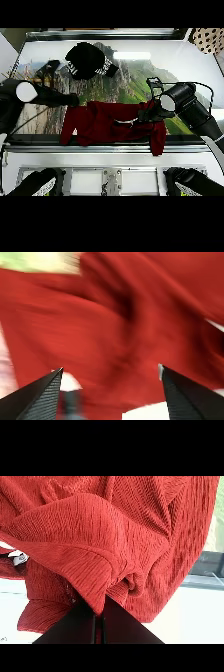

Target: Fold the clothes and pants, and hang the long-sleeved shirts on hangers.

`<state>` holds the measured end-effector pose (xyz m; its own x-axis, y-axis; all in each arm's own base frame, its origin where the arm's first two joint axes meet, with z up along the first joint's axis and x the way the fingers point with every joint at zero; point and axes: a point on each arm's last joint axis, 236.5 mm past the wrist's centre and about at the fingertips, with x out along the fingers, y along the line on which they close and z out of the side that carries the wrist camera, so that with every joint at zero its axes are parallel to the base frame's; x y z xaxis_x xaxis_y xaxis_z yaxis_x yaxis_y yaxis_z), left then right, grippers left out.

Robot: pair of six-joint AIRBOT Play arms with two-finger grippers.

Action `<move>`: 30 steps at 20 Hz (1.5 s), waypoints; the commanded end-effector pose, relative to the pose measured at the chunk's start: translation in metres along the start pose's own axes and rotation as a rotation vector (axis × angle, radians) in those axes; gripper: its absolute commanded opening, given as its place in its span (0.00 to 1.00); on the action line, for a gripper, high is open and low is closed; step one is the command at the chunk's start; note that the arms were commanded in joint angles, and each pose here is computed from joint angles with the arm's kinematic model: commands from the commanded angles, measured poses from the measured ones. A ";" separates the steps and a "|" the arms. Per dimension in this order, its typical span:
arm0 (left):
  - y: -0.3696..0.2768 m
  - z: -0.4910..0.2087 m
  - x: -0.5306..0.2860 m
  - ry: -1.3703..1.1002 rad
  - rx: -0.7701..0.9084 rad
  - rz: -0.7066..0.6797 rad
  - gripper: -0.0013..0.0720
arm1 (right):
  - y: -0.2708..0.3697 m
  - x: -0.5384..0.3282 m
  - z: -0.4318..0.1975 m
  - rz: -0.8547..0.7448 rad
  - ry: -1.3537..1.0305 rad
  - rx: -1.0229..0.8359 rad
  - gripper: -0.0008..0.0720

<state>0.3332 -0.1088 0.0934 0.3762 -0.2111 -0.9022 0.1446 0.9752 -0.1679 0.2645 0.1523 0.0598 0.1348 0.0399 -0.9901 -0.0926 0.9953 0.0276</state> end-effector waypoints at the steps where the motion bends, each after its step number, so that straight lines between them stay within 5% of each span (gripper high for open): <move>1: 0.122 0.029 -0.008 -0.029 -0.097 0.304 0.90 | 0.000 0.000 0.000 0.000 0.001 0.000 0.05; 5: 0.221 0.044 0.018 0.024 -0.128 0.527 0.90 | 0.000 0.000 0.000 0.000 0.000 0.000 0.05; 10: 0.291 0.048 0.070 0.044 -0.106 0.620 0.90 | 0.000 0.000 0.000 0.000 0.000 0.000 0.05; 17: 0.324 0.037 0.153 0.097 -0.015 0.596 0.90 | 0.000 0.000 0.000 0.000 0.001 0.000 0.05; 30: 0.351 0.039 0.187 0.153 0.001 0.623 0.84 | 0.000 0.000 0.000 0.000 0.001 0.000 0.05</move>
<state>0.4946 0.1899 -0.1100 0.2929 0.4069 -0.8653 -0.0595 0.9109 0.4082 0.2645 0.1522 0.0598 0.1348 0.0399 -0.9901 -0.0926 0.9953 0.0275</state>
